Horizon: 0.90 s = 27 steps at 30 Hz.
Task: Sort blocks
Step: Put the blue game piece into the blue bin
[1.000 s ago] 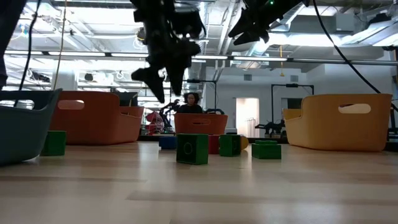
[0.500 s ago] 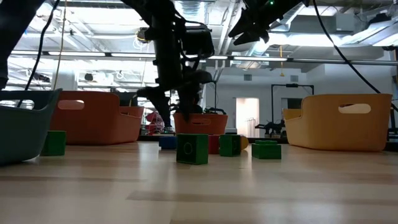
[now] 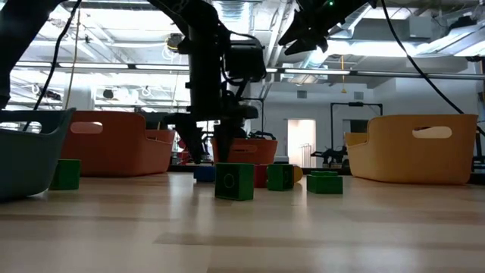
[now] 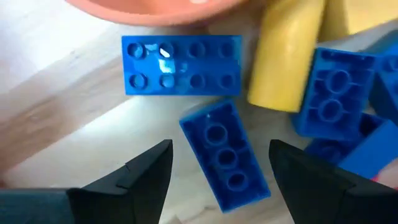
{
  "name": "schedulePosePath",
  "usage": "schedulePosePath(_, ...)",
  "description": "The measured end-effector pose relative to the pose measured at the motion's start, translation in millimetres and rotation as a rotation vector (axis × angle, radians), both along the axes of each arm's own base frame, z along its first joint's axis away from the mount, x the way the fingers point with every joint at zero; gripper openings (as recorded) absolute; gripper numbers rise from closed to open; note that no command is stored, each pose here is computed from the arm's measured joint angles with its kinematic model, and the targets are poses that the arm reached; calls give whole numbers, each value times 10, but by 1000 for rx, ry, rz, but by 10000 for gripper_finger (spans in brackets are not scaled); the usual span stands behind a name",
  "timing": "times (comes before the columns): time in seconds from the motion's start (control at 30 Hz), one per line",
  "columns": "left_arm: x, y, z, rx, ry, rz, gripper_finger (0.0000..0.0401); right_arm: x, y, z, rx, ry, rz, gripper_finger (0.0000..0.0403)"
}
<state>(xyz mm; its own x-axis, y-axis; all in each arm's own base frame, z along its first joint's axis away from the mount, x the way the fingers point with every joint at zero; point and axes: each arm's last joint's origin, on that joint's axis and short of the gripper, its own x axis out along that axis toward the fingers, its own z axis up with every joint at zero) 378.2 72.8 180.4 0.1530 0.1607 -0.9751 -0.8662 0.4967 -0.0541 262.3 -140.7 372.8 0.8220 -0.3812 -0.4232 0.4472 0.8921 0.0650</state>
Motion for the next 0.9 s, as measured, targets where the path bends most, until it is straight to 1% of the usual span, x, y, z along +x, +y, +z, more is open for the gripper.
schedulePosePath(0.17, -106, -39, -249, -76, 17, 23, 263, 0, 0, 0, 0, 0, 1, 233)
schedulePosePath(0.27, -111, -37, -274, -108, -8, 15, 263, 0, 0, 1, 0, -1, 1, 233)
schedulePosePath(0.37, -113, -38, -274, -101, -2, -24, 253, 0, 1, 1, 0, -1, 1, 233)
schedulePosePath(0.47, -125, -37, -279, -94, 16, -61, 214, 0, 1, 3, 0, -2, 1, 233)
schedulePosePath(0.6, -142, -25, -269, -96, 43, -140, 129, 0, 2, 3, 0, -2, 2, 233)
schedulePosePath(0.63, -144, -19, -256, -106, 50, -165, 127, 0, 2, 3, 0, -2, 2, 233)
schedulePosePath(0.73, -160, 1, -120, -116, 53, -223, 127, 1, 3, 5, 0, -3, 2, 233)
schedulePosePath(0.8, -210, 44, 92, -106, 19, -232, 127, 1, 3, 4, 1, -3, 3, 233)
schedulePosePath(0.9, -351, 170, 423, -65, -52, -208, 127, 1, 4, 4, 1, -3, 3, 233)
